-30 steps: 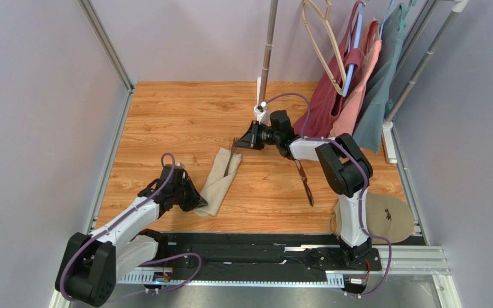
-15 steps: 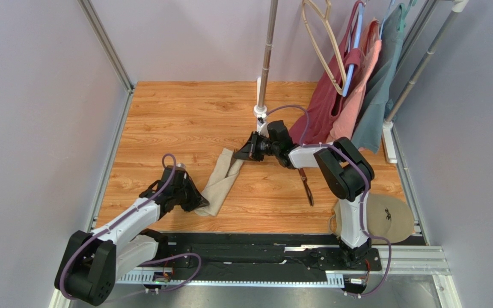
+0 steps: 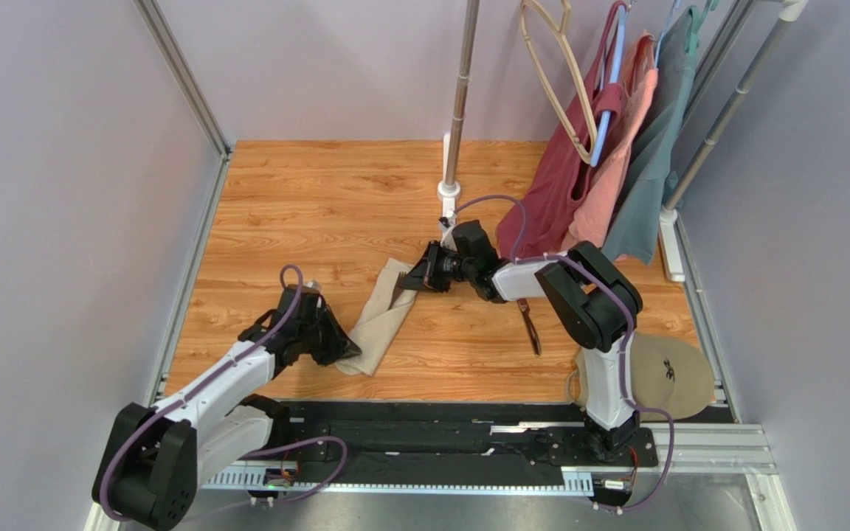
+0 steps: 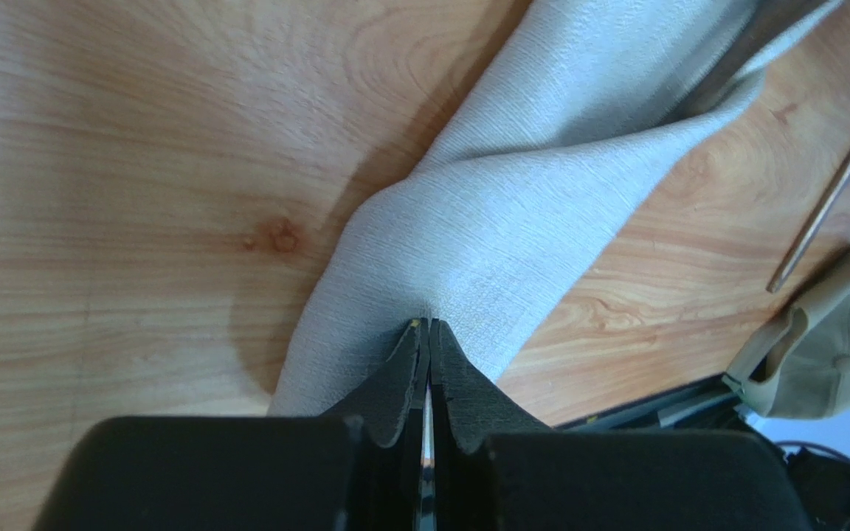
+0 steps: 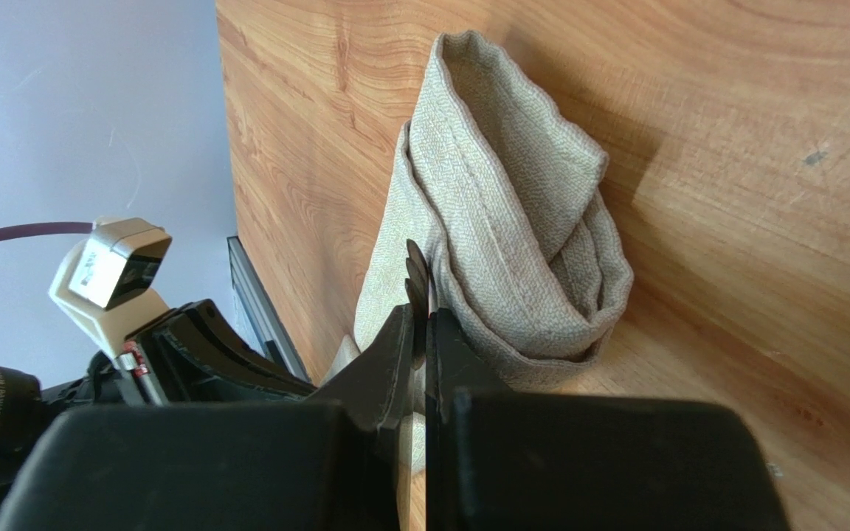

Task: Fold the napkin into a case and place the utensils inside
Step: Insert the fork into the folded napkin.

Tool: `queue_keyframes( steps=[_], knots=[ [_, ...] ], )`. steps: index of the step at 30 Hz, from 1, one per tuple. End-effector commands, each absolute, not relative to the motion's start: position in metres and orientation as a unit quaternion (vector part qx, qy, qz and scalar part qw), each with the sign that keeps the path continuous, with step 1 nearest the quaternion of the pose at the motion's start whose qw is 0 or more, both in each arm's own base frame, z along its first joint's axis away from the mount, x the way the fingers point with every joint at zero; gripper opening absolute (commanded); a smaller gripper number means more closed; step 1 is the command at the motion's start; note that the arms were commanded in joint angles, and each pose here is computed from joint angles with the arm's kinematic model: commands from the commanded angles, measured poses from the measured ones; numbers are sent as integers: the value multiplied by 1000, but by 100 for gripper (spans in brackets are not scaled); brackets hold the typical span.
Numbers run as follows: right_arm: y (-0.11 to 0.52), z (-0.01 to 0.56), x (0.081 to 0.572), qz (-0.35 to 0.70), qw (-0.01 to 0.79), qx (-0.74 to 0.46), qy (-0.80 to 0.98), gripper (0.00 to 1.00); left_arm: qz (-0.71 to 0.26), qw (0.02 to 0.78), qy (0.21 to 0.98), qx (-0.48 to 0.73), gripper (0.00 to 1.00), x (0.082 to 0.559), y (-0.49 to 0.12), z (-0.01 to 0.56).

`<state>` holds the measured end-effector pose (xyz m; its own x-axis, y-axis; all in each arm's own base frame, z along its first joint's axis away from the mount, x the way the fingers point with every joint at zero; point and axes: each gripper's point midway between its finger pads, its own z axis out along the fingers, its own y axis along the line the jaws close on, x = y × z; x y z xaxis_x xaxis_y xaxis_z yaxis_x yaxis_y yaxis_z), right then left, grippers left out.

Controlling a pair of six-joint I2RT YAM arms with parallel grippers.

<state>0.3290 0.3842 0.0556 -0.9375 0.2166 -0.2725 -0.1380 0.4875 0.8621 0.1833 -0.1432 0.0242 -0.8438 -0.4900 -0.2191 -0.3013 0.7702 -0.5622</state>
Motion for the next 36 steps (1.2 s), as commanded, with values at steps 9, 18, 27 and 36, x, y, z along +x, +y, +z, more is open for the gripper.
queue_keyframes(
  steps=[9, 18, 27, 36],
  knots=[
    [383, 63, 324, 501, 187, 17, 845, 0, -299, 91, 927, -208, 1, 153, -160, 39],
    [377, 69, 316, 496, 183, 29, 849, 3, -275, 77, 928, -240, 0, 150, -155, 11],
    [379, 61, 287, 476, 156, 20, 865, 6, -272, 90, 923, -256, 0, 154, -152, 7],
    [375, 46, 275, 465, 143, 16, 873, 6, -273, 99, 923, -254, 0, 154, -151, 8]
  ],
)
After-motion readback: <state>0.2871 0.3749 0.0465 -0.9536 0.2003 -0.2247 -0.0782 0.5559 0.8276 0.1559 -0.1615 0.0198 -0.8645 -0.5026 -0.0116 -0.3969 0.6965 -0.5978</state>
